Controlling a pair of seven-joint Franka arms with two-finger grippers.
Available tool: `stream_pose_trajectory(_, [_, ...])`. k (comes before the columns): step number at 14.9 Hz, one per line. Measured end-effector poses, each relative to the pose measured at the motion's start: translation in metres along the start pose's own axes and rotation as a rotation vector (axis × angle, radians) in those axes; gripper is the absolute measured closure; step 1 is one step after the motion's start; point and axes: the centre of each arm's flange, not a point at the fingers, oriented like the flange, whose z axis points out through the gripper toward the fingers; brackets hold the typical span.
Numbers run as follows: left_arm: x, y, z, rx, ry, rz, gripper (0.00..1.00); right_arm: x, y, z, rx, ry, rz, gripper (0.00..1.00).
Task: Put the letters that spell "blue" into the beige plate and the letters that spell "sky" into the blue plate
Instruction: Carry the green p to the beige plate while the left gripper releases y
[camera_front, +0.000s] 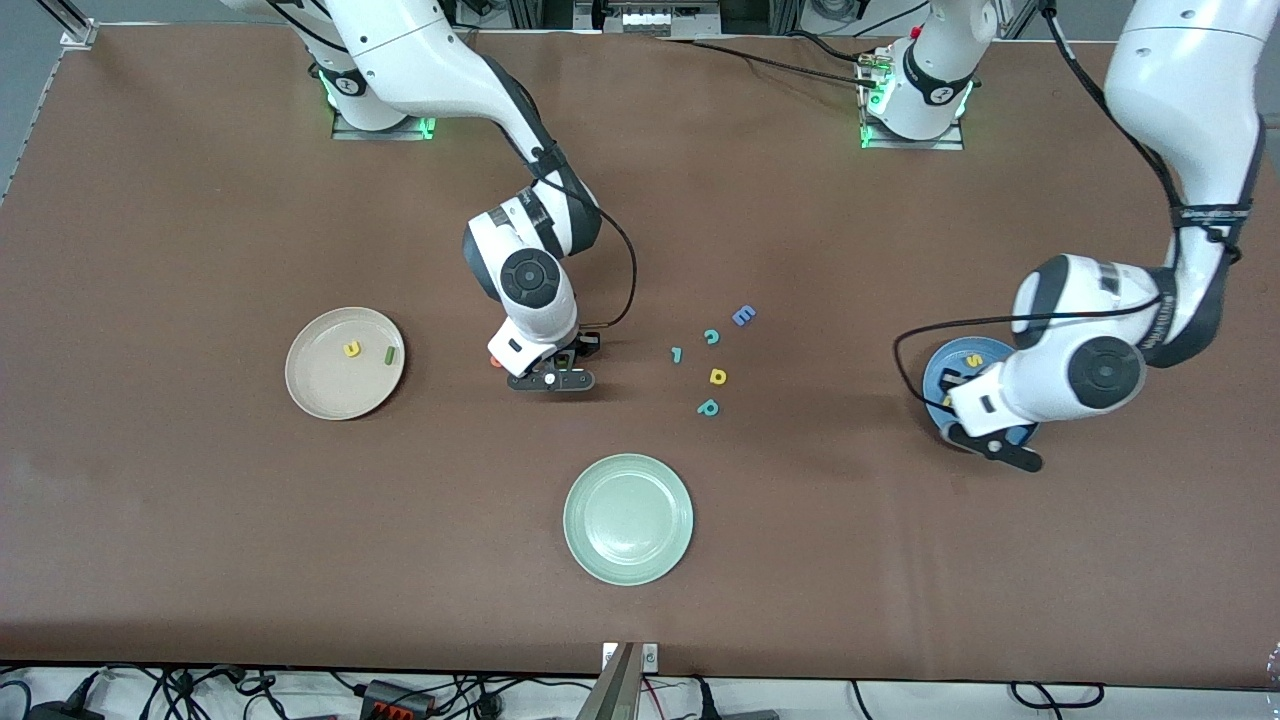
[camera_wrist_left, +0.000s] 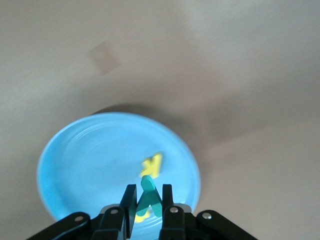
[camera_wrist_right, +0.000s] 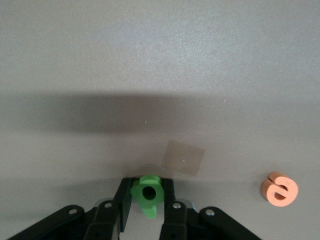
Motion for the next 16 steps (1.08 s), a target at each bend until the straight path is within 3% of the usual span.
stream_pose_trajectory(5, [-0.020, -0.024, 0.039, -0.042, -0.066, -0.028, 0.75, 0.018, 0.014, -0.014, 0.011, 0.023, 0.032, 0.70])
stream_pose_trajectory(6, [-0.023, -0.029, 0.044, -0.048, -0.073, -0.036, 0.71, 0.026, 0.026, -0.021, 0.009, 0.016, 0.052, 0.70])
stream_pose_trajectory(10, [-0.027, -0.037, 0.048, -0.056, -0.078, -0.051, 0.36, 0.056, 0.111, -0.056, -0.013, -0.078, 0.116, 0.70])
stream_pose_trajectory(14, [-0.021, -0.022, 0.031, -0.052, -0.070, -0.026, 0.01, 0.057, 0.236, -0.053, -0.024, -0.150, 0.080, 0.70])
stream_pose_trajectory(16, [-0.021, -0.017, -0.005, -0.033, -0.068, -0.021, 0.00, 0.043, 0.288, -0.045, -0.016, -0.193, 0.065, 0.70])
